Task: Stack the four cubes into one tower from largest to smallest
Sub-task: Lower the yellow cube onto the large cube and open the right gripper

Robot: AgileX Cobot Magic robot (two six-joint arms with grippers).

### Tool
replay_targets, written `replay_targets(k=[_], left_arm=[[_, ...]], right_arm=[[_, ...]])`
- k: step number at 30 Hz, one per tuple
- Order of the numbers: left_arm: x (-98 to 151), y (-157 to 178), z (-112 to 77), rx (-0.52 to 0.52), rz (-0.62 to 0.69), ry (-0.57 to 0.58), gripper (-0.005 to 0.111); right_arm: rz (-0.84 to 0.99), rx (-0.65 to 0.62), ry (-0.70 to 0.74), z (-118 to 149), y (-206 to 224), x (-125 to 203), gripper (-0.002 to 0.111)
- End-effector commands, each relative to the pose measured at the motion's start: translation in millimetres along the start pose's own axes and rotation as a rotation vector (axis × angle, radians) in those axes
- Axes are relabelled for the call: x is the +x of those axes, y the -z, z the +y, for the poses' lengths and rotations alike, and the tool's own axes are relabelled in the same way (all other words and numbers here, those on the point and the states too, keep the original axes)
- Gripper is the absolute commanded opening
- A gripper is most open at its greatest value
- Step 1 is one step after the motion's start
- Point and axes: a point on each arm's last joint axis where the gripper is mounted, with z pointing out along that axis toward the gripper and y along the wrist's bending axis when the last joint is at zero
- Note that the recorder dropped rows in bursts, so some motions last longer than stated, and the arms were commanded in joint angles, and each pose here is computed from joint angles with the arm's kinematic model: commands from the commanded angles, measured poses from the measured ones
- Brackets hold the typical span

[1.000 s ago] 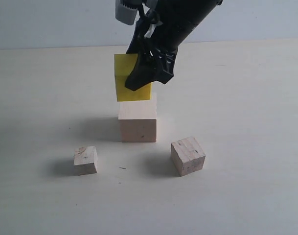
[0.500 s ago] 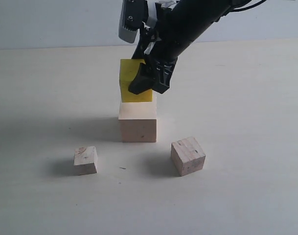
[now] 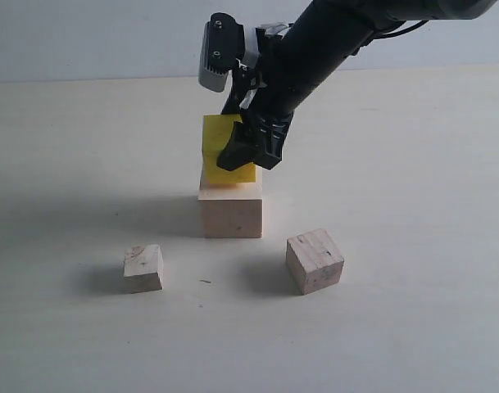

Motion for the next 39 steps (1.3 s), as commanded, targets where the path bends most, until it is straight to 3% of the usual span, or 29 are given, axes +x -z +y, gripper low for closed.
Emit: replay_targets(k=[1, 39], left_arm=[[0.5, -0.6, 0.4, 0.0, 0.001, 0.009, 0.0], [1.4, -0.6, 1.6, -0.014, 0.011, -0.002, 0.0]], right_arm=[[-0.007, 0.003, -0.002, 0.8, 1.7, -1.7, 0.0], [-0.003, -0.003, -0.024, -0.2, -5.1, 1.8, 0.0]])
